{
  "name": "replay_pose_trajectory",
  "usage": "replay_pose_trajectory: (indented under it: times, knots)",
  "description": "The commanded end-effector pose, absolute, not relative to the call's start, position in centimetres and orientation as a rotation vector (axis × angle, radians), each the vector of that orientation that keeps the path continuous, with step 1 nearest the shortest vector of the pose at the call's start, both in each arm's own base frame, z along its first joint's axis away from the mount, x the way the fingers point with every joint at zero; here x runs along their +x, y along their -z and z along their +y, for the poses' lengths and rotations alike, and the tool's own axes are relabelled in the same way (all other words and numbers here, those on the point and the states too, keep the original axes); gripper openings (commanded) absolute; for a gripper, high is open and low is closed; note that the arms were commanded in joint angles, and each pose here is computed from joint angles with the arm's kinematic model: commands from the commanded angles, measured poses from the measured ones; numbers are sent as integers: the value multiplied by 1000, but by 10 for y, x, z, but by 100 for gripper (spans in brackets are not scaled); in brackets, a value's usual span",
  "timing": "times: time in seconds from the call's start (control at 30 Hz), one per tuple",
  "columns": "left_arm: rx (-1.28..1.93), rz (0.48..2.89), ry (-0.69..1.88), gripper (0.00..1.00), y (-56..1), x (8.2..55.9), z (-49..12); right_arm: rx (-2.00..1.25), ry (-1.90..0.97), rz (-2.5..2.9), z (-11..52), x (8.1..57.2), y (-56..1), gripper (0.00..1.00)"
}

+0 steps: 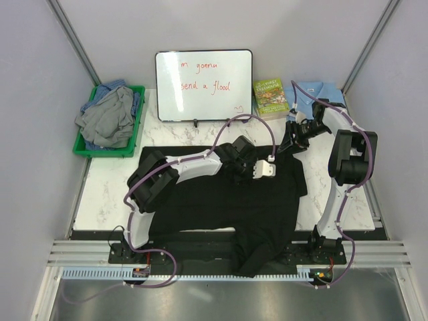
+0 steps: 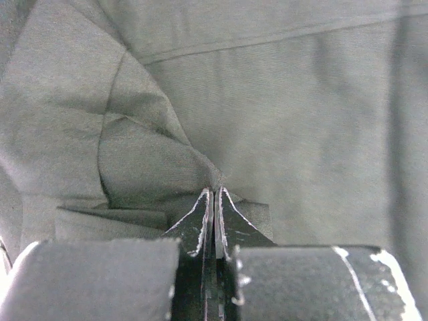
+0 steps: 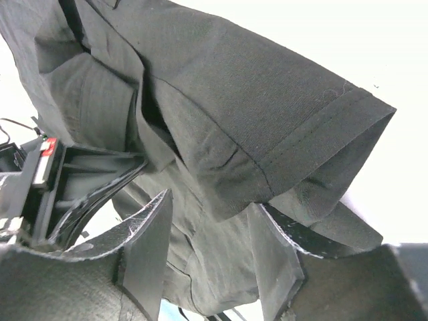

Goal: Fold and stack the long sleeve shirts
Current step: Fold the shirt

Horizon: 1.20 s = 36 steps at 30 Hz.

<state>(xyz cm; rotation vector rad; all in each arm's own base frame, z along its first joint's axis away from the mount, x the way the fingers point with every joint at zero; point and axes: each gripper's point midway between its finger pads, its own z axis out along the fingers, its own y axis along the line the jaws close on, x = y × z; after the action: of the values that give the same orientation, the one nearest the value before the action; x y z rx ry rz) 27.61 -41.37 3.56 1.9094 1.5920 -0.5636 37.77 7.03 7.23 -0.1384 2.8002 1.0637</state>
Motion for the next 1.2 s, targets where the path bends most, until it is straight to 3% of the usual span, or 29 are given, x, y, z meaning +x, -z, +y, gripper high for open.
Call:
replay_pose_trajectory:
  times: [0.0, 0.3, 0.4, 0.43, 0.5, 0.53, 0.57, 0.67, 0.77, 0.8, 0.83, 0.87, 1.03, 1.17]
  knots:
    - [1923, 1399, 733, 2, -113, 249, -420, -166, -1074, 2757, 73, 381, -80, 58]
    - [1996, 1313, 859, 2, -135, 215, -398, -142, -1006, 2806, 67, 374, -71, 55]
    - [2038, 1349, 837, 2, -117, 217, -389, -149, -939, 2831, 60, 372, -68, 40]
    - [2040, 1370, 828, 2, -112, 220, -388, -157, -893, 2837, 55, 372, -70, 30]
    - [2041, 1406, 794, 9, -102, 229, -385, -181, -848, 2845, 50, 369, -70, 17]
    - [2040, 1446, 790, 14, -92, 232, -384, -198, -813, 2844, 47, 368, -73, 6]
    - [2031, 1473, 764, 26, -89, 238, -384, -207, -792, 2853, 45, 365, -71, 0]
    - [1959, 1550, 779, 39, -89, 250, -381, -227, -701, 2883, 35, 358, -66, 0]
    - [1839, 1606, 796, 43, -105, 264, -374, -227, -657, 2911, 30, 351, -58, 1]
    - [1801, 1624, 782, 43, -109, 273, -369, -226, -655, 2916, 29, 350, -57, 7]
    - [1772, 1644, 779, 43, -113, 274, -366, -236, -659, 2924, 30, 349, -56, 29]
    - [1753, 1649, 760, 44, -117, 277, -361, -244, -665, 2932, 30, 348, -62, 35]
    - [1698, 1702, 727, 46, -123, 282, -353, -327, -582, 2895, 18, 352, -90, 48]
    - [1736, 1677, 736, 59, -120, 273, -358, -389, -637, 2778, 29, 360, -116, 48]
